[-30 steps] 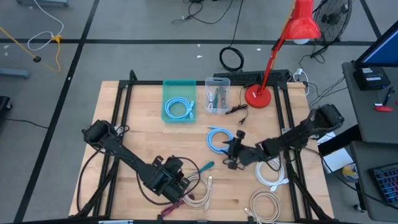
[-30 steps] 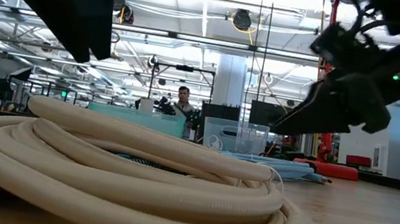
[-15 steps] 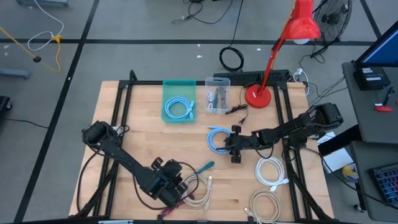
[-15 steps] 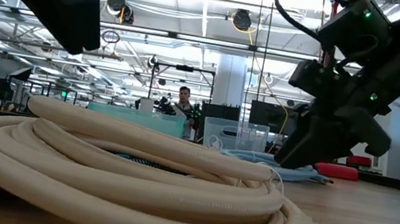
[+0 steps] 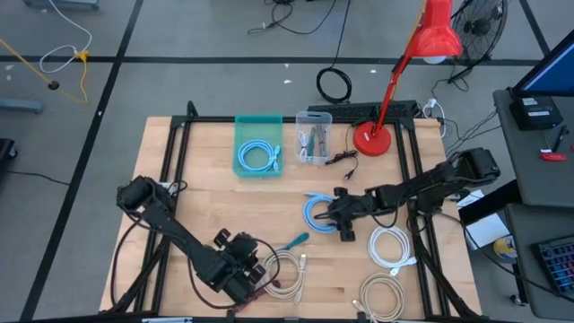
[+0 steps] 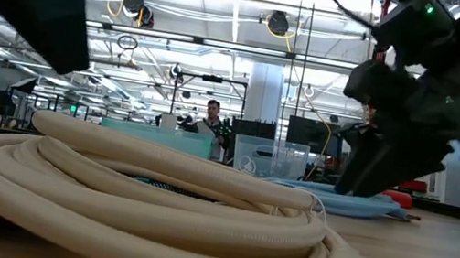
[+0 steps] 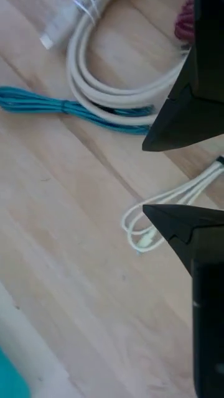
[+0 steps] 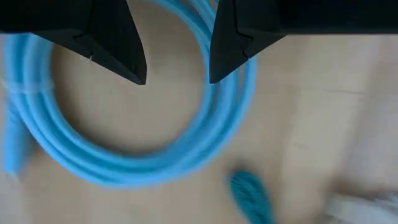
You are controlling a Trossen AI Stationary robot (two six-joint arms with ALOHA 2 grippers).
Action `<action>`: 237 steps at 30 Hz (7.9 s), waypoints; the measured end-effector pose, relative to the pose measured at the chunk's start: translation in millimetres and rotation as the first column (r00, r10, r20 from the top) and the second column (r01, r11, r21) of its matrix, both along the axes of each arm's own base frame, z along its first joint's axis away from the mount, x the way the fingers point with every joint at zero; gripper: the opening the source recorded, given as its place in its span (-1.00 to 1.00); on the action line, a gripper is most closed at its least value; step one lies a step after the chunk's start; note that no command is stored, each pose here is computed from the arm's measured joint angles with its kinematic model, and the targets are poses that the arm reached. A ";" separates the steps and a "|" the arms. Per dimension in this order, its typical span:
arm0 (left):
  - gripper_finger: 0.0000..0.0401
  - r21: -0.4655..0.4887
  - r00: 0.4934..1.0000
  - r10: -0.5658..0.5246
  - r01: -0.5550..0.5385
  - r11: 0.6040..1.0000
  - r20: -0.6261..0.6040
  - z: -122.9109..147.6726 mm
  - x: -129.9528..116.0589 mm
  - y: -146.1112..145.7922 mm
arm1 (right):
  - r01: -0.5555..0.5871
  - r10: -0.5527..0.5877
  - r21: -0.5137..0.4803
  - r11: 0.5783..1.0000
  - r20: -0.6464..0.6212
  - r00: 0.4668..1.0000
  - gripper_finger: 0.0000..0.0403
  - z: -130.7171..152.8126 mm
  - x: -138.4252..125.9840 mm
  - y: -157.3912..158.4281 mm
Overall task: Pick and place items into bin
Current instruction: Put the blue HDMI cable into the green bin, then move the left light brown HDMI cable to the center of the table
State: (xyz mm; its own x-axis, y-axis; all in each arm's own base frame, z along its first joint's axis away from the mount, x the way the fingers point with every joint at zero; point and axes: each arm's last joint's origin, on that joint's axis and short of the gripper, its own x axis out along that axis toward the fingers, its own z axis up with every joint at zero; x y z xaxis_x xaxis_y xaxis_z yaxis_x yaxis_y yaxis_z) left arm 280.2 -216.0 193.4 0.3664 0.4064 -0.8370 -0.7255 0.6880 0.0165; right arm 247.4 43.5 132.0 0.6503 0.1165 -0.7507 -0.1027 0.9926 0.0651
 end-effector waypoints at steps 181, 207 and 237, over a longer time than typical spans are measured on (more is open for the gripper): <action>-0.24 0.204 0.918 -0.208 0.144 0.968 0.338 32.4 -71.7 44.1 | -0.061 -0.077 0.284 0.957 0.451 0.889 -0.07 88.6 -52.9 166.9; -0.24 0.077 0.918 -0.294 0.284 0.956 0.265 33.5 -44.3 56.7 | -0.034 -0.071 0.155 0.987 0.623 0.779 -0.07 132.3 8.5 36.4; -0.24 -0.171 0.893 -0.378 0.423 0.890 0.242 -33.3 22.4 56.3 | -0.100 0.003 0.158 0.982 0.520 0.854 -0.07 123.7 5.8 25.3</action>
